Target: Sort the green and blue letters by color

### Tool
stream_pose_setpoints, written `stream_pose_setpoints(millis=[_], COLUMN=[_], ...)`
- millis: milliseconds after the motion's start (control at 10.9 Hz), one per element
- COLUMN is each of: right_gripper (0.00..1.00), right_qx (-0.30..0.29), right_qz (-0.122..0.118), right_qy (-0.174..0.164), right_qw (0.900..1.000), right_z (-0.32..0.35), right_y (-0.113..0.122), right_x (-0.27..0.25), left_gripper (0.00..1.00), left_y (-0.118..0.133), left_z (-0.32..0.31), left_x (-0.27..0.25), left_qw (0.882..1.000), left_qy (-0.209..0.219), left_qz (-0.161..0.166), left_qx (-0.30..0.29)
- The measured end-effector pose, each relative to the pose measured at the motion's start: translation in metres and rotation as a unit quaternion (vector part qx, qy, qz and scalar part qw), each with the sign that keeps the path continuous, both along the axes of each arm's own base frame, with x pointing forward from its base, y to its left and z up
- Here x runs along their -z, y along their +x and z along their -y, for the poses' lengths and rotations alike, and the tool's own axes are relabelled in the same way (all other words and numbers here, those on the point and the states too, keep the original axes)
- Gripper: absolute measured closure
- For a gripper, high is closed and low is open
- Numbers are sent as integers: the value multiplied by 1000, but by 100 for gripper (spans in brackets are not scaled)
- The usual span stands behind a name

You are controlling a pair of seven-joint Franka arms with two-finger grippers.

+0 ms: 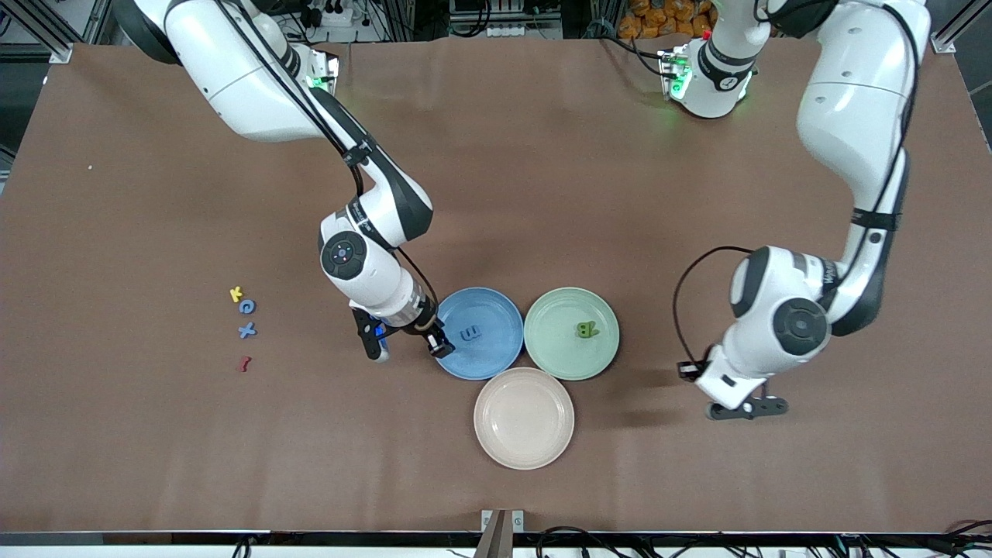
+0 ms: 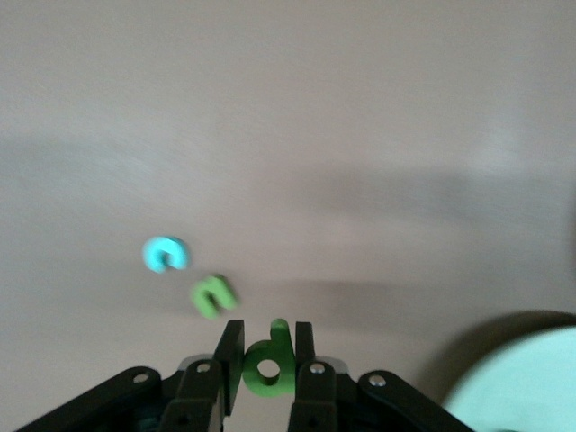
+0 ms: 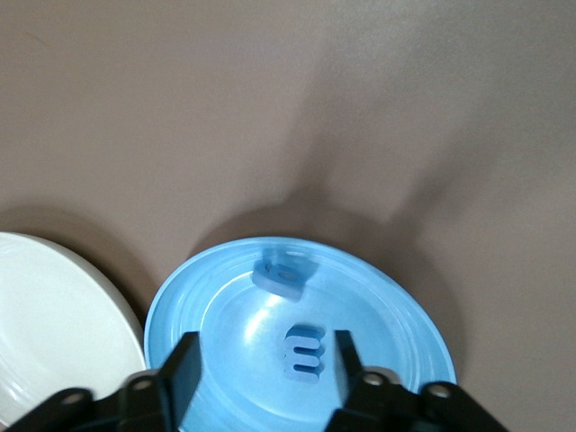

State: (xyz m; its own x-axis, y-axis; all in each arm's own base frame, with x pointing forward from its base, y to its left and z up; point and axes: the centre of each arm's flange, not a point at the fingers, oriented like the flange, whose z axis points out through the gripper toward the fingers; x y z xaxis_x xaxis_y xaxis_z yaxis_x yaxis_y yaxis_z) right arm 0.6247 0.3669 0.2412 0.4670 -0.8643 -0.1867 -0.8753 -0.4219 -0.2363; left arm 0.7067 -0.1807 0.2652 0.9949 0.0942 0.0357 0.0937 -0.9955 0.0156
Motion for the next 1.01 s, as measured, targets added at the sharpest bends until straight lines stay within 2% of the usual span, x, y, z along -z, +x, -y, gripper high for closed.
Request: stream_pose_setpoints(millis=[184,276,553,645,829,1014], right_gripper=[8,0,0,0,0,0], right_qx=[-44,-86,-187,-218,-290,-363], right_qz=[-5,-12,-15,-10,1,15], right_qy=[-16,-31,-62,-86,-136,-151], right_qw=[999,996,980,972,947,919], right_z=[4,12,73,97,141,182], right_y=[-1,0,14,15,13,8], right_x=[5,9,22,25,22,14], left_gripper=[73,73,73,73,70,44], left_y=[-16,-25,-49,-57,-71,-70], left_z=[52,76,127,141,163,161], left_x=[-1,0,3,6,11,13], left_qw=[999,999,996,995,995,995], left_qy=[-12,-18,-22,-25,-26,-23], left_qz=[-8,-12,-21,-28,-36,-35], left_qx=[-32,-47,-84,-90,-93,-95])
